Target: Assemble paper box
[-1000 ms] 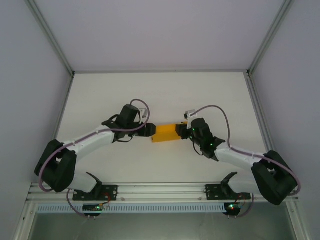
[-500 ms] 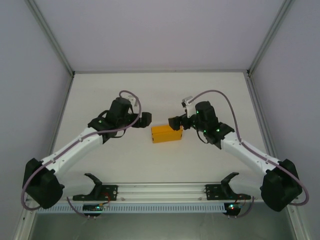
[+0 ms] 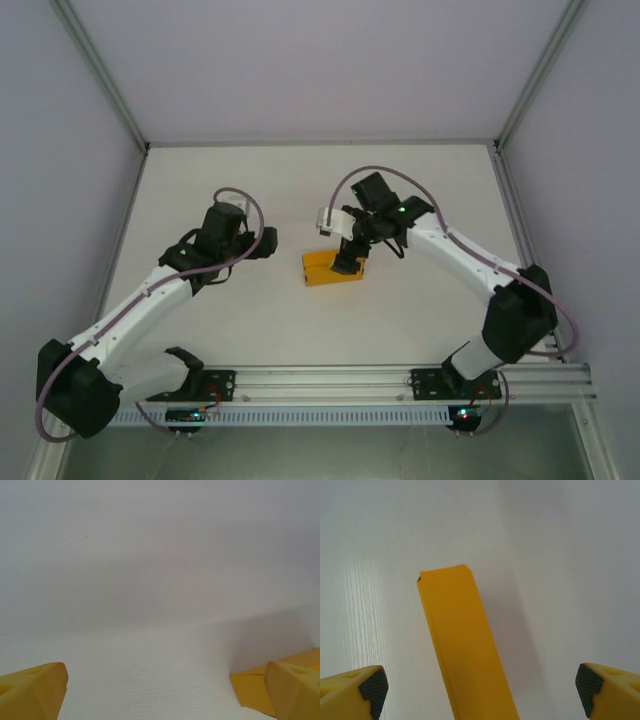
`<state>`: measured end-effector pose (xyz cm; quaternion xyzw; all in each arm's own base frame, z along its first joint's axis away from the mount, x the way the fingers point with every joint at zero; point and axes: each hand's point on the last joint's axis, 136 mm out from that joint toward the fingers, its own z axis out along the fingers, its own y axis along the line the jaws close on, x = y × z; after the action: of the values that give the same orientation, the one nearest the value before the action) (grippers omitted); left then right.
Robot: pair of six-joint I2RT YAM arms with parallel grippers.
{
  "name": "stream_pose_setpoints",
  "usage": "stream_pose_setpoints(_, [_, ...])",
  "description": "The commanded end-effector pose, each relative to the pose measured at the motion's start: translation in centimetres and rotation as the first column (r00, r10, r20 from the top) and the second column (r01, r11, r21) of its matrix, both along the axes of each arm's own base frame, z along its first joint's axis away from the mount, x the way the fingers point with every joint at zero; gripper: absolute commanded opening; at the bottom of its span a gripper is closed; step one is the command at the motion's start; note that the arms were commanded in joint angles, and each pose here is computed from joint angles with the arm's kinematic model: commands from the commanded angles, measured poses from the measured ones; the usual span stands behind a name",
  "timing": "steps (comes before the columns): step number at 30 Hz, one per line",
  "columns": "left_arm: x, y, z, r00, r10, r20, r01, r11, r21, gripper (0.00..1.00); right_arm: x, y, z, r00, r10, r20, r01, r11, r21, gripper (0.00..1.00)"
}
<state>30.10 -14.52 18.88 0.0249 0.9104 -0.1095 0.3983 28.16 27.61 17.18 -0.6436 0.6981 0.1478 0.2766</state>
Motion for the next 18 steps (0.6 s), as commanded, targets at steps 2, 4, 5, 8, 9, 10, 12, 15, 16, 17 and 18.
stream_pose_setpoints(2, [-0.3,1.0,-0.5,1.000,0.013,-0.007,-0.013,0.999,0.031,1.00,-1.2,-1.7,-3.9,0.992,0.113,-0.046,-0.121,0.962,-0.243,0.97])
stream_pose_setpoints(4, [-0.3,1.0,-0.7,1.000,0.012,-0.012,-0.011,0.999,0.032,1.00,-0.5,-1.5,-5.0,0.992,0.118,-0.034,-0.123,0.949,-0.292,0.96])
stream_pose_setpoints(5, [-0.3,1.0,-0.8,1.000,0.012,-0.016,-0.011,0.999,0.035,1.00,-0.2,-1.4,-5.4,0.992,0.122,-0.023,-0.123,0.942,-0.311,0.95])
stream_pose_setpoints(8, [-0.3,1.1,-1.1,1.000,0.018,-0.026,-0.017,0.999,0.037,0.99,0.9,-0.7,-6.7,0.993,0.113,0.022,-0.098,0.932,-0.350,0.91])
stream_pose_setpoints(9, [-0.3,1.2,-1.2,0.999,0.019,-0.028,-0.018,0.999,0.038,0.99,1.3,-0.6,-7.3,0.993,0.106,0.042,-0.083,0.926,-0.369,0.90])
stream_pose_setpoints(10, [-0.4,1.2,-1.3,0.999,0.020,-0.030,-0.019,0.999,0.038,1.00,1.7,-0.4,-7.8,0.993,0.103,0.063,-0.072,0.921,-0.383,0.88])
stream_pose_setpoints(12, [-0.5,1.4,-1.4,0.999,0.024,-0.033,-0.023,0.999,0.041,1.00,1.8,0.0,-8.6,0.993,0.093,0.072,-0.058,0.919,-0.389,0.81])
stream_pose_setpoints(15, [-0.6,1.7,-1.5,0.999,0.033,-0.033,-0.031,0.998,0.049,0.99,3.2,0.4,-8.5,0.991,0.025,0.129,0.026,0.925,-0.379,0.72])
stream_pose_setpoints(16, [-0.7,1.9,-1.6,0.999,0.037,-0.036,-0.036,0.998,0.049,1.00,3.7,0.2,-8.4,0.988,-0.005,0.156,0.064,0.923,-0.379,0.71])
stream_pose_setpoints(17, [-0.7,1.9,-1.6,0.999,0.039,-0.035,-0.037,0.998,0.049,0.99,4.2,0.2,-8.3,0.982,-0.029,0.184,0.098,0.921,-0.377,0.70])
stream_pose_setpoints(18, [-0.8,2.0,-1.7,0.999,0.041,-0.034,-0.039,0.998,0.051,1.00,4.7,-0.1,-8.1,0.974,-0.058,0.221,0.140,0.915,-0.378,0.67])
